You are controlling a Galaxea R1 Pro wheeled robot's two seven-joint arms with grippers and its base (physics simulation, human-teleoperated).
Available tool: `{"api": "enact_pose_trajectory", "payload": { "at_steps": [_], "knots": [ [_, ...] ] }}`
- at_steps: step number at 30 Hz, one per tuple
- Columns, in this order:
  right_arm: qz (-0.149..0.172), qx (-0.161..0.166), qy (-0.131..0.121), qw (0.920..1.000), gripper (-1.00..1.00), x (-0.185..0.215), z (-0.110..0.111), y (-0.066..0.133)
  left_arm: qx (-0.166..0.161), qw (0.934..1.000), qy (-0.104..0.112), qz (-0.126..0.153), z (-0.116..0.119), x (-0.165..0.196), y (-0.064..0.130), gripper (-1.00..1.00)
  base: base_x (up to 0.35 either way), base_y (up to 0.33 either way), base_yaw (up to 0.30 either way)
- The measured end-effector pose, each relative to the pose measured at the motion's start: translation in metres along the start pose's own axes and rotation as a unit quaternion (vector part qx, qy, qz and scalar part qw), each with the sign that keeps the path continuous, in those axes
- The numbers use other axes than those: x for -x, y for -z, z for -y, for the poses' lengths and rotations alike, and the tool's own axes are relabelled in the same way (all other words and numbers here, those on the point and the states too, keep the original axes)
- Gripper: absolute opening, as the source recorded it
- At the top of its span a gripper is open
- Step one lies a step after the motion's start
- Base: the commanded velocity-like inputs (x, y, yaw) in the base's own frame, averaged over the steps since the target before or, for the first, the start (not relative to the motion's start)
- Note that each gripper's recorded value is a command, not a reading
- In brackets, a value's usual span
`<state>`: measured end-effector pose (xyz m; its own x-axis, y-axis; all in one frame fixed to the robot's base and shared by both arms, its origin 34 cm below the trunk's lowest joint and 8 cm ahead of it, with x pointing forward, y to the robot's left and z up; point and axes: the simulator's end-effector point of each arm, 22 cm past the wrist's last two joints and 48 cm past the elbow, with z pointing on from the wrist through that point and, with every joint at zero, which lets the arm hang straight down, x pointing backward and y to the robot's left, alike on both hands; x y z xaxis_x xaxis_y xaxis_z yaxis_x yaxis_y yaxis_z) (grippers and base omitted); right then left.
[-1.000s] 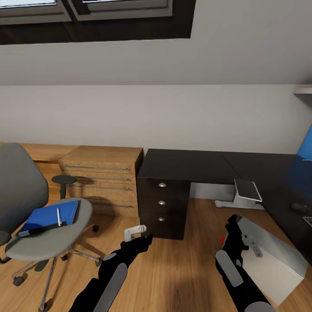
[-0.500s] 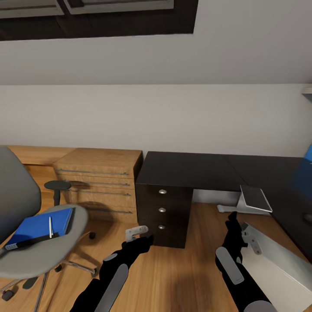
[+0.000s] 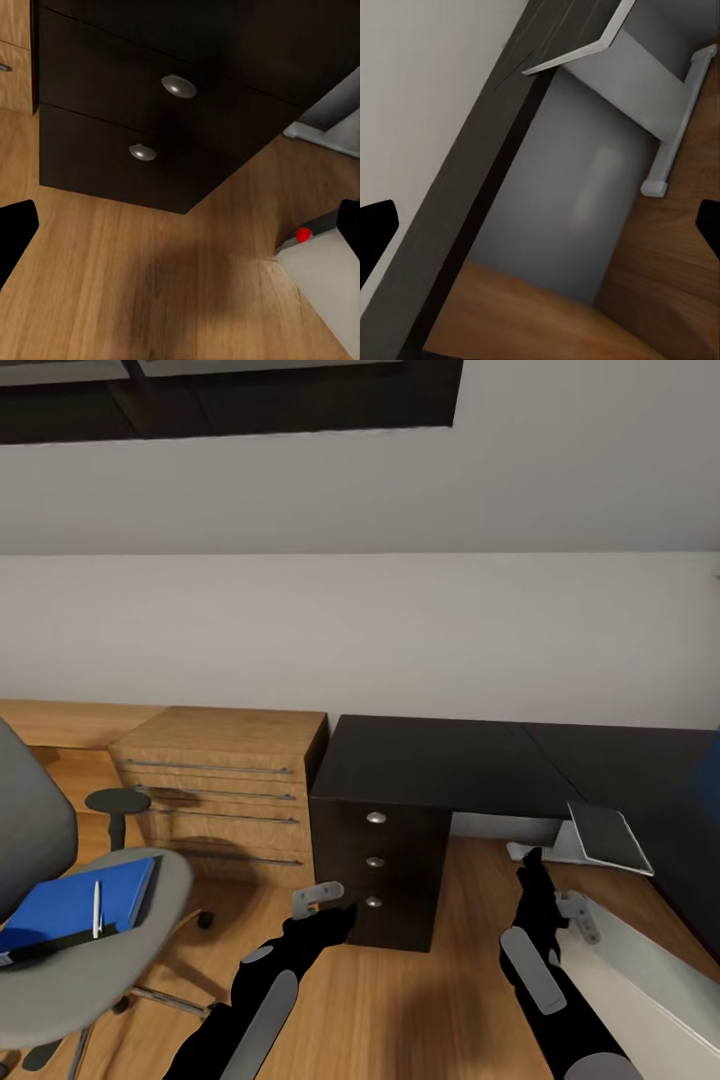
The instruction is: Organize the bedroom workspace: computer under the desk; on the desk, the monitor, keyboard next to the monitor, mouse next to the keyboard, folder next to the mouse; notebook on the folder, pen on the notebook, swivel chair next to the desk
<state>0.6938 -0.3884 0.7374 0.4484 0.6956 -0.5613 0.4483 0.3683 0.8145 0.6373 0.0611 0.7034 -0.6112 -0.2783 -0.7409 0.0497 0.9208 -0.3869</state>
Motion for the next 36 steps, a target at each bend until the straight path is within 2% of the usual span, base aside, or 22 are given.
{"api": "enact_pose_trajectory", "payload": {
  "at_steps": [7, 12, 21, 30, 36],
  "knots": [
    [-0.002, -0.03, -0.035, 0.9989, 1.0, 0.007, 0.015, -0.006, -0.001, 1.0, -0.002, -0.001, 0.002, -0.001, 0.0, 1.0, 0.017, 0.0, 0.0],
    [-0.014, -0.038, -0.059, 0.9975, 1.0, 0.005, 0.014, -0.008, -0.013, 0.9997, -0.018, -0.007, 0.016, -0.01, 0.001, 1.0, 0.004, 0.0, 0.0],
    [-0.007, -0.044, -0.083, 0.9956, 1.0, 0.018, 0.013, -0.013, -0.023, 0.9992, -0.03, -0.013, 0.026, -0.017, 0.002, 1.0, 0.003, 0.0, 0.0],
    [-0.024, -0.052, -0.089, 0.9944, 1.0, 0.017, 0.018, -0.017, -0.024, 0.9992, -0.031, -0.012, 0.027, -0.017, 0.002, 1.0, 0.127, 0.0, 0.0],
    [-0.023, -0.061, -0.114, 0.9914, 1.0, 0.023, 0.02, -0.02, -0.024, 0.9991, -0.031, -0.013, 0.027, -0.018, 0.002, 1.0, 0.021, 0.0, 0.0]
  ]
}}
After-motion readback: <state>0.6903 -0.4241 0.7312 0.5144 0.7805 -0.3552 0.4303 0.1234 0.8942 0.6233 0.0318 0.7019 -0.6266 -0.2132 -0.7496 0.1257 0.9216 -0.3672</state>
